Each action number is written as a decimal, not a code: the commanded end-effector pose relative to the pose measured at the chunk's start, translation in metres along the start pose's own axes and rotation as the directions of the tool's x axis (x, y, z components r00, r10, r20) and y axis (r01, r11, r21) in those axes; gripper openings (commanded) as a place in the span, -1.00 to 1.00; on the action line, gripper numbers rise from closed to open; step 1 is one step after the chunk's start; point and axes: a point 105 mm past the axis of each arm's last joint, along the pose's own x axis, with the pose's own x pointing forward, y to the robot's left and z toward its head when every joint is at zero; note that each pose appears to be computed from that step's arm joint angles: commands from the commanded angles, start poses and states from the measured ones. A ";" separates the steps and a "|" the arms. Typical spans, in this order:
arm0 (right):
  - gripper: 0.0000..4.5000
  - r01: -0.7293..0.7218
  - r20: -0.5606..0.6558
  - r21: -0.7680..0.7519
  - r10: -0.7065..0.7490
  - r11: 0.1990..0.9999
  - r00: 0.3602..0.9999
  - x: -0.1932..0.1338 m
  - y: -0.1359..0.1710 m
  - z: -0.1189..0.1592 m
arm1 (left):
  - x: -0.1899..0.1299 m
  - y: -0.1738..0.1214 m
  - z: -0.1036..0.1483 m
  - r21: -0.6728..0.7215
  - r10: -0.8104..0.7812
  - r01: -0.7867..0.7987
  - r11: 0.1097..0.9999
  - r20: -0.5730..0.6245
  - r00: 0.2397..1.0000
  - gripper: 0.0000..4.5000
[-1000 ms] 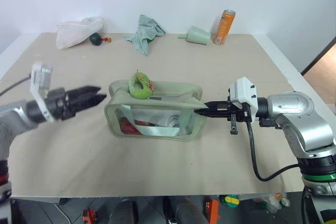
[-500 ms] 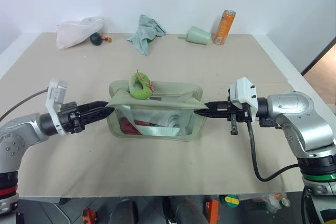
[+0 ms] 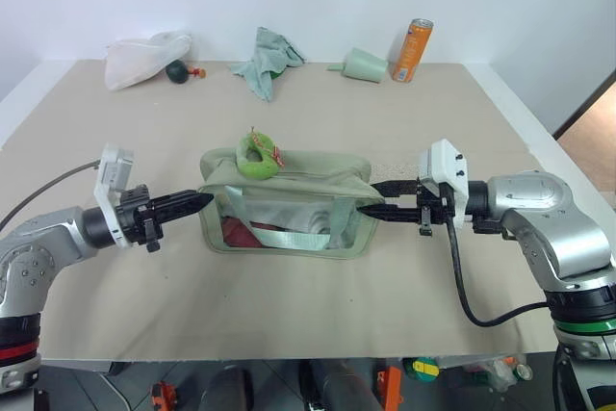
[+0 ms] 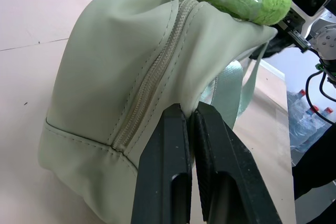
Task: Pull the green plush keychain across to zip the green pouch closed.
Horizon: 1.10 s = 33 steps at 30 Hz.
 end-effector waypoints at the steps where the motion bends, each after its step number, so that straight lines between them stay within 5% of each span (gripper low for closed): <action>1: 0.34 0.038 0.028 -0.002 -0.038 0.999 0.999 -0.017 0.000 0.014 | 0.003 -0.005 0.002 0.033 -0.014 0.015 0.999 -0.009 1.000 -1.00; 4: 0.80 0.036 0.101 0.036 -0.040 0.999 0.994 -0.030 0.000 0.030 | 0.004 -0.006 0.001 0.032 -0.015 0.015 0.999 -0.012 1.000 -1.00; 12: 0.80 0.005 0.406 -0.056 0.018 0.998 0.914 -0.029 -0.003 0.115 | 0.008 -0.004 0.002 0.034 -0.021 0.021 0.999 -0.004 1.000 -1.00; 19: 0.80 -0.118 0.268 -0.207 0.173 0.971 0.948 0.042 0.011 0.111 | 0.012 -0.003 0.001 0.036 -0.020 0.020 0.999 -0.002 1.000 -1.00; 33: 0.80 -0.180 0.235 -0.321 0.263 0.930 0.936 0.099 0.004 0.113 | 0.010 -0.007 -0.002 0.039 -0.005 0.004 0.999 0.022 1.000 -1.00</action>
